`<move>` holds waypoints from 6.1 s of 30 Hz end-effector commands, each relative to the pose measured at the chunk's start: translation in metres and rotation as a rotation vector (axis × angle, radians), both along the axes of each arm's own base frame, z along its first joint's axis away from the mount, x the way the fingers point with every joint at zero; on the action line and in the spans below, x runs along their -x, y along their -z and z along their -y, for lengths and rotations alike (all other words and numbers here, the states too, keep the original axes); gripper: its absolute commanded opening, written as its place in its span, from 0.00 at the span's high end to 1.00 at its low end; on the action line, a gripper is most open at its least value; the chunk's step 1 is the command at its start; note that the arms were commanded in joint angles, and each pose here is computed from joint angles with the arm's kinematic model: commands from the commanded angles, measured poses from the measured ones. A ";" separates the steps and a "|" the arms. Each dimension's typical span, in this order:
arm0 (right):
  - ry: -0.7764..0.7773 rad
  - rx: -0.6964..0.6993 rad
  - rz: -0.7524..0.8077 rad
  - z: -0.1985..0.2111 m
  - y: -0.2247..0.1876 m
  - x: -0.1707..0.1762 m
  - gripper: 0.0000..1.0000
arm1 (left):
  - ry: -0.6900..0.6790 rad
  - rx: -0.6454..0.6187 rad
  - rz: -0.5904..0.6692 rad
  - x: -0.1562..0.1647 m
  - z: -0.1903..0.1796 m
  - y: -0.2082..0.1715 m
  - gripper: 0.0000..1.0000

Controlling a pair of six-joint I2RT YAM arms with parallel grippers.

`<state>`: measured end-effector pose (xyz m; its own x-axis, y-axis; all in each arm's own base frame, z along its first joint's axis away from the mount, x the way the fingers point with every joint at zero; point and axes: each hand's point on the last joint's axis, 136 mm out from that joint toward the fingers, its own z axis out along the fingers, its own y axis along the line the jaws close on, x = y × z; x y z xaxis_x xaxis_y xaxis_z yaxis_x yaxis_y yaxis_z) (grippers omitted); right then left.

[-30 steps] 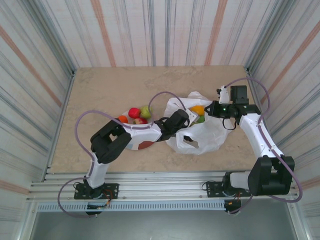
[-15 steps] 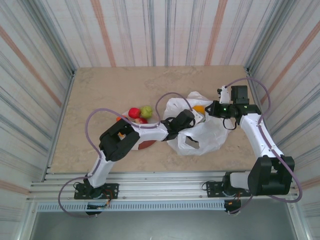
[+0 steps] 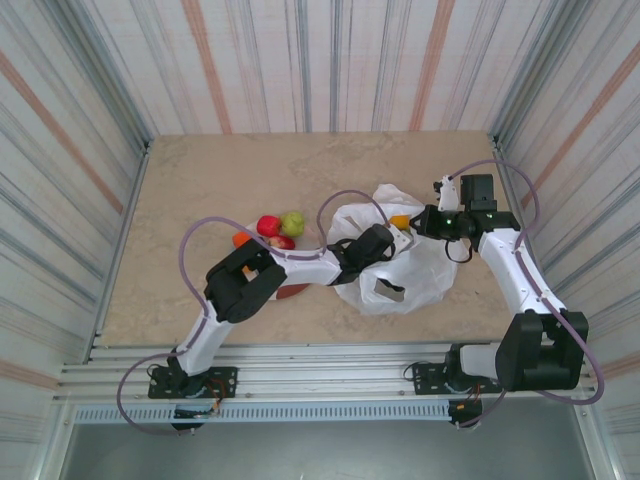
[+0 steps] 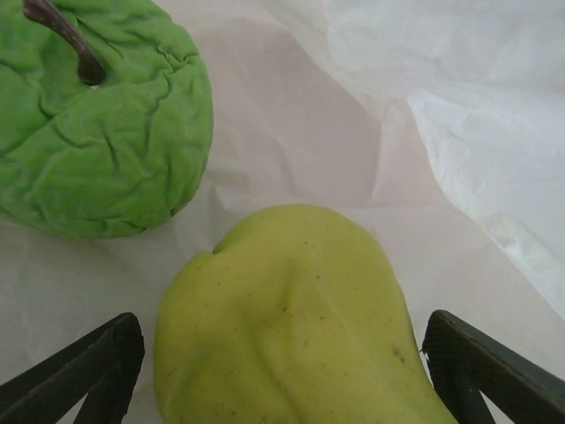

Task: Place the fruits into the plastic bag

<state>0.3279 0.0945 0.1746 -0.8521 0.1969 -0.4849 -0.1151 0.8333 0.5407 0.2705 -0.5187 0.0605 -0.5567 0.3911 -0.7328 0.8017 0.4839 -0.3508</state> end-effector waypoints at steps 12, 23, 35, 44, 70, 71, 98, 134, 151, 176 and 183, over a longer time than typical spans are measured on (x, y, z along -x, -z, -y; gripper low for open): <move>0.017 -0.007 -0.019 0.006 0.005 0.000 1.00 | -0.038 0.011 0.118 0.003 -0.049 -0.049 0.04; 0.020 -0.009 -0.018 0.008 0.005 -0.002 1.00 | -0.082 0.002 0.120 0.016 -0.108 -0.063 0.06; 0.020 -0.018 -0.023 0.008 0.008 -0.004 1.00 | -0.027 0.001 0.144 0.052 -0.167 -0.087 0.09; 0.021 -0.018 -0.020 0.008 0.007 -0.004 1.00 | 0.065 0.114 0.162 0.070 -0.196 -0.120 0.10; 0.011 -0.031 -0.025 0.003 0.009 -0.009 1.00 | -0.755 -0.456 -0.038 -0.022 -0.384 -0.048 0.04; 0.011 -0.031 -0.025 0.003 0.008 -0.009 1.00 | -0.749 -0.463 -0.038 -0.025 -0.383 -0.045 0.04; 0.009 -0.034 -0.050 0.002 0.020 -0.012 1.00 | -0.613 -0.521 -0.064 0.004 -0.338 -0.013 0.05; 0.008 -0.026 -0.059 0.002 0.022 -0.009 1.00 | -0.561 -0.676 0.008 -0.024 -0.340 0.017 0.21; 0.006 -0.035 -0.062 0.001 0.024 -0.010 1.00 | -0.696 -0.624 0.062 -0.009 -0.371 -0.007 0.33; -0.006 -0.029 -0.058 -0.002 0.021 -0.010 1.00 | -0.161 -0.047 -0.008 0.022 -0.135 -0.059 0.36; -0.011 -0.040 -0.062 -0.005 0.022 -0.011 1.00 | -0.186 0.024 -0.003 -0.004 -0.100 -0.068 0.36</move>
